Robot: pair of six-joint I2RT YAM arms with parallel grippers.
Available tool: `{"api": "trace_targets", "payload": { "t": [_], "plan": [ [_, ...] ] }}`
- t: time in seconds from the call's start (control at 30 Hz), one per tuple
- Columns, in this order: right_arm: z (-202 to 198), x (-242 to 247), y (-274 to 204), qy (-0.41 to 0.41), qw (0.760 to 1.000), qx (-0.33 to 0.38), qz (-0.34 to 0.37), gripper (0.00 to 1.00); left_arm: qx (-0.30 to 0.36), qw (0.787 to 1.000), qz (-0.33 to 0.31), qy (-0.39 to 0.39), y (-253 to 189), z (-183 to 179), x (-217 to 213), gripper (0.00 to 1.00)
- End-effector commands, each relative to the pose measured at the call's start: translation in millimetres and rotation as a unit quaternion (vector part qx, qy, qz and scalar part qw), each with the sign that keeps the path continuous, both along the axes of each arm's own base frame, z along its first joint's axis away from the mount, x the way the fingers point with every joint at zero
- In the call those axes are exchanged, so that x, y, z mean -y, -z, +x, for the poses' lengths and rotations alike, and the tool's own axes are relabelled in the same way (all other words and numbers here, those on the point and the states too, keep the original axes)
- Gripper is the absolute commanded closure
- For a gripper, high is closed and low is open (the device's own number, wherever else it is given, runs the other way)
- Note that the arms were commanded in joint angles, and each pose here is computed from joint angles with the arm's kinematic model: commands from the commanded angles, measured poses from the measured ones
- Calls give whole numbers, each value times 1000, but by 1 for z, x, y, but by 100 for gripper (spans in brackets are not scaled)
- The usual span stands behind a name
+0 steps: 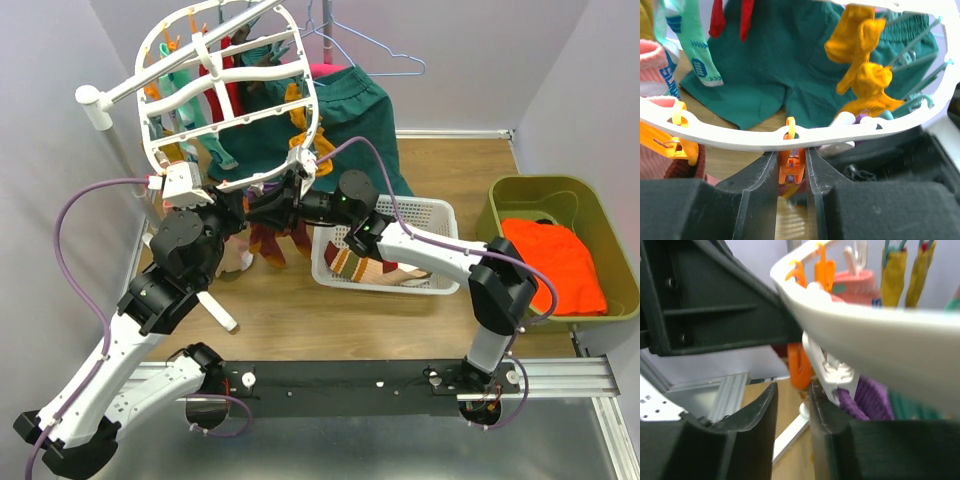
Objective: Clip the socks to the hanger
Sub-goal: Open the clamp at the hanger.
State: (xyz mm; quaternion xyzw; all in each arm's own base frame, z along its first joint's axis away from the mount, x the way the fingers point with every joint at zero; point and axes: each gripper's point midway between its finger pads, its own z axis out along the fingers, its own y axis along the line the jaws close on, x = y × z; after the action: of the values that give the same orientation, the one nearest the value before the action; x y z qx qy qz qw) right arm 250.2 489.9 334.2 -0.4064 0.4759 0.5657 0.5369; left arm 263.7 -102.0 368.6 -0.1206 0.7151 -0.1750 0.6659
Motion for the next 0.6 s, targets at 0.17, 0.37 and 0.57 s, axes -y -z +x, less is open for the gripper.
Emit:
{"api": "trace_targets", "payload": {
  "t": [0.17,0.37,0.57],
  "plan": [
    [-21,35,38,27,989,-53,-137,36,33,999,-6,-34,-16,3,-14,76],
    [12,94,76,203,948,-81,-230,35,22,999,1,-33,-13,4,-13,76],
    [38,171,130,356,861,-88,-352,35,12,1000,4,-27,-15,3,-11,76]
  ]
}}
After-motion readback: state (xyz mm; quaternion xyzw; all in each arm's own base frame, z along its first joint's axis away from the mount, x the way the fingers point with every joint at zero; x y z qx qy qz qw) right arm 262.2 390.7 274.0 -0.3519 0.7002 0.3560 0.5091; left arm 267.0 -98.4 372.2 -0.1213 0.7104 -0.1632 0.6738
